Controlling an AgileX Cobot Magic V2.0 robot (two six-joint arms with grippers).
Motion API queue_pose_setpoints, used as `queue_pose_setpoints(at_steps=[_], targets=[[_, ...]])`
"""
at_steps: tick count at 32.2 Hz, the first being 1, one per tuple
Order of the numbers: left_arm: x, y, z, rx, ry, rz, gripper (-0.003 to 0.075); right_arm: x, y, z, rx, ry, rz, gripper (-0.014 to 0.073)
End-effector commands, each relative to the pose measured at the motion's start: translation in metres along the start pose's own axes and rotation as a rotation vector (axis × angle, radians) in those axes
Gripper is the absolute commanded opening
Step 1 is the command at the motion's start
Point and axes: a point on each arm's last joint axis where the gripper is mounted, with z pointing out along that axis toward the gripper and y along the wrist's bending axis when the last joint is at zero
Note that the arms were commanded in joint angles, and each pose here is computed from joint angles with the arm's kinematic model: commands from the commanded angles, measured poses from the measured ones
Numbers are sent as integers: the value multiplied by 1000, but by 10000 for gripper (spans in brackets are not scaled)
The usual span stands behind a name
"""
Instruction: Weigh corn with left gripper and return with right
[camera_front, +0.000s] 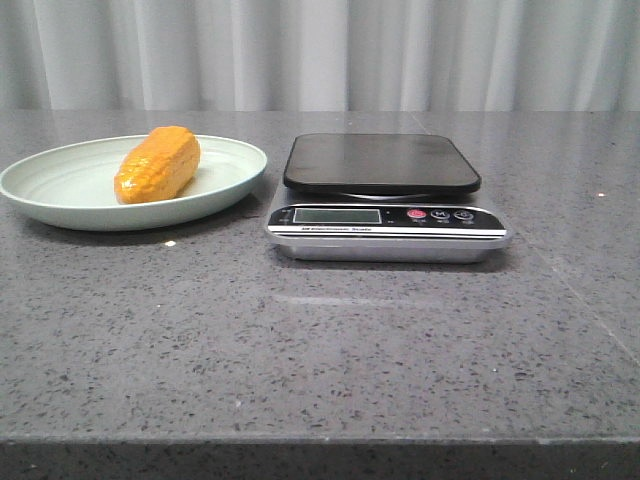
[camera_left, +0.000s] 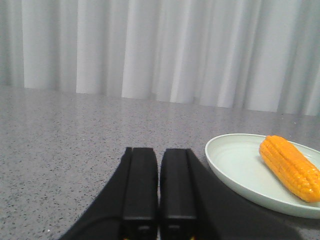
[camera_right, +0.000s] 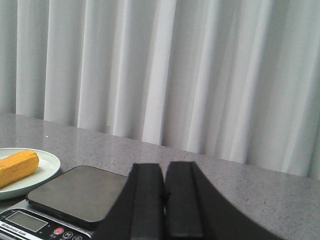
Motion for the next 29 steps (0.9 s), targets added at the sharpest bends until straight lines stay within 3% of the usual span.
queue_pose_setpoints(at_steps=[1,29], targets=[[-6,-1,-2,15,-96,-1,127,-16,-1,-2,6,-115,-28,151],[-6,-1,-2,14,-96,10,127,-16,-1,-2,6,-115,-28,151]])
